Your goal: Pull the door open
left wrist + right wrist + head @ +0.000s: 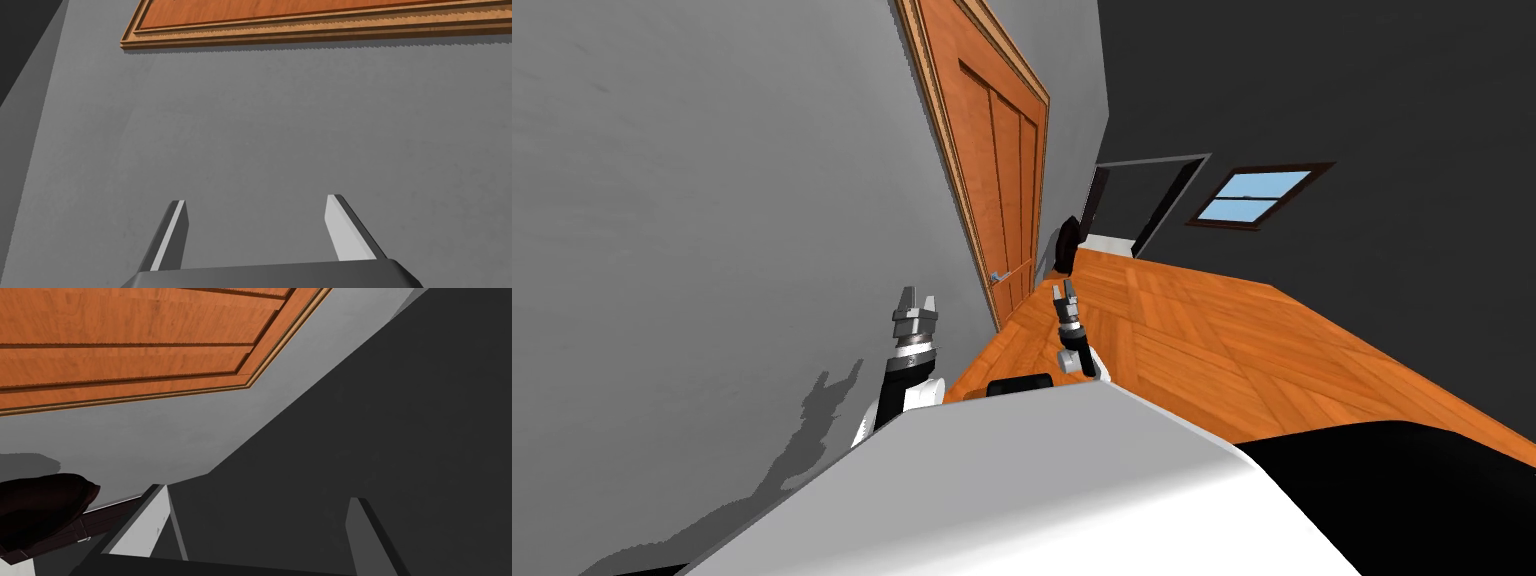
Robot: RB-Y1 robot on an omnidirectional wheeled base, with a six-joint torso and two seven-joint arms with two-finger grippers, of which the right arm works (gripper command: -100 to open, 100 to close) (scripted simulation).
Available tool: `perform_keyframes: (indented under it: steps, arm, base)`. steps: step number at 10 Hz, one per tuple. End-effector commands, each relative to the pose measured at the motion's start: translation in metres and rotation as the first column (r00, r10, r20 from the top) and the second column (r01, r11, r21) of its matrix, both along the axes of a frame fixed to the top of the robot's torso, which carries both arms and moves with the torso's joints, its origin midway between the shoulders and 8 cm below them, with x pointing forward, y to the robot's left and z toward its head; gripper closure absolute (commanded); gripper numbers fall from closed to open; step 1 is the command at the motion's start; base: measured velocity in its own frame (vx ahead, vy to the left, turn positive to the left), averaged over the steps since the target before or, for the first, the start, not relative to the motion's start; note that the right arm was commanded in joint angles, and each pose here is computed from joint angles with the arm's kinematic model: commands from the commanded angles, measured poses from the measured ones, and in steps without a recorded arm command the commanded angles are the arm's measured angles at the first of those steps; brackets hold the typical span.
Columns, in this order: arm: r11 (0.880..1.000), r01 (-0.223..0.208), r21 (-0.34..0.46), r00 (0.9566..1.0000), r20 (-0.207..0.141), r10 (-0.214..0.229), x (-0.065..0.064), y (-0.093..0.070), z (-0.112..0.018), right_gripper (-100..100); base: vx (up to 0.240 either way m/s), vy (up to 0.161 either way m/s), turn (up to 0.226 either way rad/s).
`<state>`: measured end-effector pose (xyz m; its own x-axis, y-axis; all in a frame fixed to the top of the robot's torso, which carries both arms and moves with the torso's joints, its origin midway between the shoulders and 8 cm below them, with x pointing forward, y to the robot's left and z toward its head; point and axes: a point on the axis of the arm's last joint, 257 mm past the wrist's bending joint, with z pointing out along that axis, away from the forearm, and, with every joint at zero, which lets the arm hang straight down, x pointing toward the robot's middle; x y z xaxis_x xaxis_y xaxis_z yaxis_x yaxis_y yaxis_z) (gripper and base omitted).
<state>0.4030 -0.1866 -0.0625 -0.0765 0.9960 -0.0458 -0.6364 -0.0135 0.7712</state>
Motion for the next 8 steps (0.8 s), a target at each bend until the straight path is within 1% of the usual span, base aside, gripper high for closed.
perform_keyframes:
  steps: [1, 2, 3, 4, 5, 7, 8]
  arm:
    - [1.0, -0.029, 0.011, 0.9993, -0.022, 0.029, 0.006, 0.008, -0.014, -100]
    - [1.0, -0.029, 0.01, 0.9992, -0.028, 0.029, 0.007, 0.008, -0.016, -100]
    - [0.999, -0.047, 0.016, 0.9978, -0.046, 0.048, 0.012, 0.015, -0.026, -100]
    - [0.998, -0.066, 0.022, 0.9964, -0.052, 0.067, 0.015, 0.021, -0.031, -100]
    - [0.998, -0.066, 0.022, 0.9957, -0.064, 0.067, 0.017, 0.021, -0.036, -100]
    - [0.994, -0.103, 0.034, 0.9903, -0.09, 0.106, 0.025, 0.034, -0.052, -100]
    - [0.994, -0.103, 0.033, 0.9892, -0.101, 0.106, 0.026, 0.034, -0.057, -100]
  base:
    - [0.077, -0.033, 0.092]
    - [0.052, -0.024, 0.038]
    - [0.055, -0.026, 0.066]
    - [0.082, -0.046, 0.101]
    - [0.055, -0.037, 0.038]
    - [0.065, -0.03, 0.076]
    - [0.053, -0.037, 0.044]
